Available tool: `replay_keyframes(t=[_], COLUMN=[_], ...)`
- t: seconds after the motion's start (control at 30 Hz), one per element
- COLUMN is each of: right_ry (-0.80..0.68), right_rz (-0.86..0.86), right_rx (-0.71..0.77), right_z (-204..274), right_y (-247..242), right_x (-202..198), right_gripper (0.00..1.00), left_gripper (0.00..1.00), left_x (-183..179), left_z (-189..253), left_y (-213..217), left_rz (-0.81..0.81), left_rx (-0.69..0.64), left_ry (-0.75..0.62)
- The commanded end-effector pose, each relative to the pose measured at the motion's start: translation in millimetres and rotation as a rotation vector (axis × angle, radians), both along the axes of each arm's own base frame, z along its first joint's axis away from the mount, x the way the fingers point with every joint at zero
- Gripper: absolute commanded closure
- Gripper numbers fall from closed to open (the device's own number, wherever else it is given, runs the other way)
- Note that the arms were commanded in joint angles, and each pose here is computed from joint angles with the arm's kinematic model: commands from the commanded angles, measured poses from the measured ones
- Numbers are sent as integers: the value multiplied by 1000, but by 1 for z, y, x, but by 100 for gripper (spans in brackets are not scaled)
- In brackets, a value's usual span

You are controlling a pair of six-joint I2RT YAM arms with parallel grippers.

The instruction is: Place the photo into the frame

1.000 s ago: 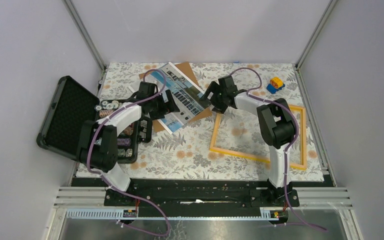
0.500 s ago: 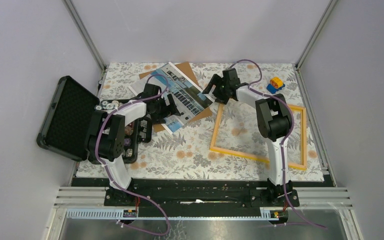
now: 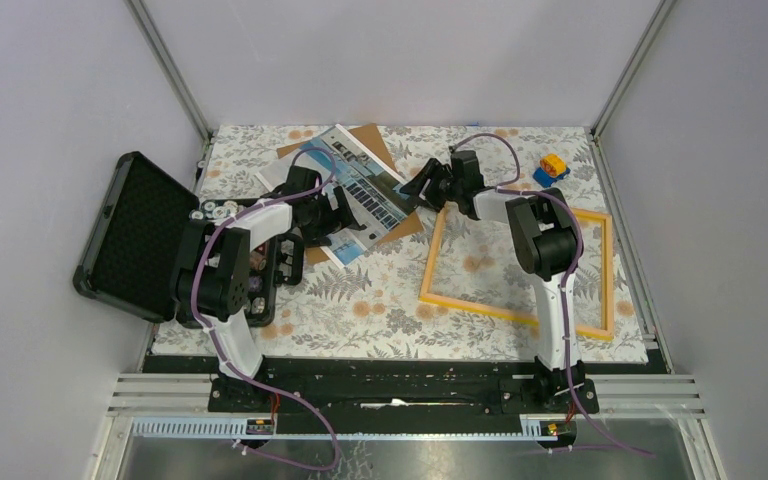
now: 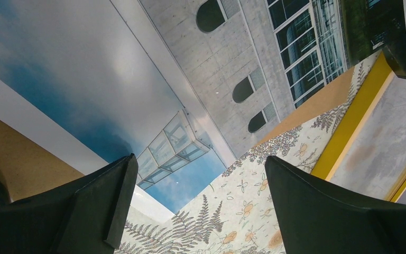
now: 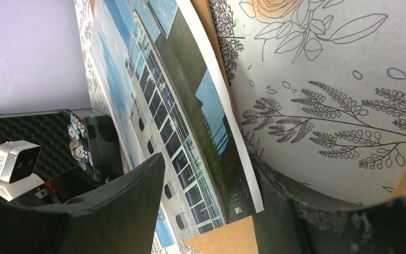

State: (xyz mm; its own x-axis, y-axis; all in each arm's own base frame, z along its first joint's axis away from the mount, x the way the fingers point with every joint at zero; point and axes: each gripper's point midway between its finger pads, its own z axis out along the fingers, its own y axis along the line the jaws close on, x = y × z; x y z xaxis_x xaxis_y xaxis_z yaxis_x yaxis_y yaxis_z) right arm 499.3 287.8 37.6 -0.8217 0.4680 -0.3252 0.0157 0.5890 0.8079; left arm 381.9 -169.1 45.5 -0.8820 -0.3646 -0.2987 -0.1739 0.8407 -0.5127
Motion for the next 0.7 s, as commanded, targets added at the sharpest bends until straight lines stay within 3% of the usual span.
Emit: replay_keyframes(t=[0.0,0.1,0.27,0.4,0.57,0.67], right_ry=[-106,-101,-91,-62,-38,60], right_rz=[2,-9,-23,-15,-1,-30], right_rx=[50,5,-26,-50,-80,-42], right_z=[31,28,39,61,103,117], right_y=[12,8,3,-3,-12,-16], right_x=[9,12,9,-3,-27,-48], right_gripper=[37,43,78,99,100,100], left_gripper=[1,1,1,1,1,1], left_x=[9,9,9,4,-11,-31], left_z=[10,15,28,63,132,152], left_y=[3,1,-7,-28,-42,-56], left_rz=[3,-5,-46,-142,-192,-247], left_rx=[14,14,4,47,199,294], left_ry=[-48,-63,-102,-260,-562,-672])
